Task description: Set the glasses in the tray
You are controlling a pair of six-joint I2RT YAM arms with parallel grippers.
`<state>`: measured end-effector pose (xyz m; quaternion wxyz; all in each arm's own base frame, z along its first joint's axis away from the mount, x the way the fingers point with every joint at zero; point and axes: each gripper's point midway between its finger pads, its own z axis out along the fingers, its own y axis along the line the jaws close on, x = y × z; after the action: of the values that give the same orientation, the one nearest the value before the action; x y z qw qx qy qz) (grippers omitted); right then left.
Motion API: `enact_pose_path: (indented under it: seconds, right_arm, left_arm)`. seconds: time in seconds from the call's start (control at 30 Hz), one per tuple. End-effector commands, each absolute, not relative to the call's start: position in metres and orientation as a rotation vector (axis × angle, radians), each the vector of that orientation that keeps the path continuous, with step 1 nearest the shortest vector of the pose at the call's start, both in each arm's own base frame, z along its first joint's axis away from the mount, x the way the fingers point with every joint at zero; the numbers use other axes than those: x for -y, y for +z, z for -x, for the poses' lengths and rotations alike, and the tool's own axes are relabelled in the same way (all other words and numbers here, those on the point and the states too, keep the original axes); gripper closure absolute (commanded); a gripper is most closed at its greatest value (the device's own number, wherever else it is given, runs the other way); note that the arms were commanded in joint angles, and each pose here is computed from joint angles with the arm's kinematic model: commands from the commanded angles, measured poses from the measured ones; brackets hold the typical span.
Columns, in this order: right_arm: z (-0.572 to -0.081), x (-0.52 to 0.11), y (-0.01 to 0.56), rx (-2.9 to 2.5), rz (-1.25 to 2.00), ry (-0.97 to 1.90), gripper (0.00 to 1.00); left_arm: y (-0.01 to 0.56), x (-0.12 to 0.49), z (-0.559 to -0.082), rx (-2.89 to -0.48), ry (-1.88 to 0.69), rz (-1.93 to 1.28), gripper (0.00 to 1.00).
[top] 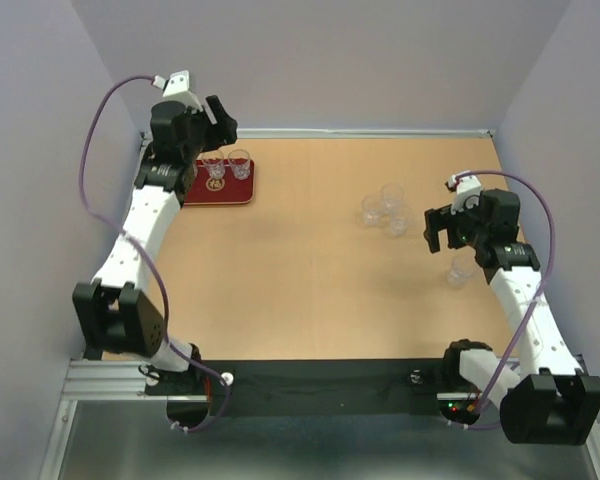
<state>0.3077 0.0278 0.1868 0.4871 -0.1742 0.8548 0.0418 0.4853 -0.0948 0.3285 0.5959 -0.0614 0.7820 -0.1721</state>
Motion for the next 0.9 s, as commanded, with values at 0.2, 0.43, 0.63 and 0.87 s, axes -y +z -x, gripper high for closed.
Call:
enact_pose_path:
  seconds: [0.2, 0.43, 0.63, 0.87]
  right_arm:
    - [-0.271, 0.074, 0.138, -2.452, 0.263, -0.044, 0.0]
    - [-0.251, 0.082, 0.106, -2.606, 0.291, 0.099, 0.0]
    - [-0.252, 0.088, 0.091, -2.648, 0.303, 0.148, 0.09]
    - [-0.257, 0.086, 0.08, -2.659, 0.298, 0.235, 0.3]
  left_arm:
    - [0.33, 0.077, -0.37, -1.625, -0.4, 0.088, 0.15]
    - [0.279, 0.072, -0.334, -1.697, -0.358, 0.032, 0.16]
    - [0.289, 0.078, -0.328, -1.669, -0.387, 0.011, 0.16]
    - [0.289, 0.084, -0.326, -1.668, -0.421, -0.004, 0.16]
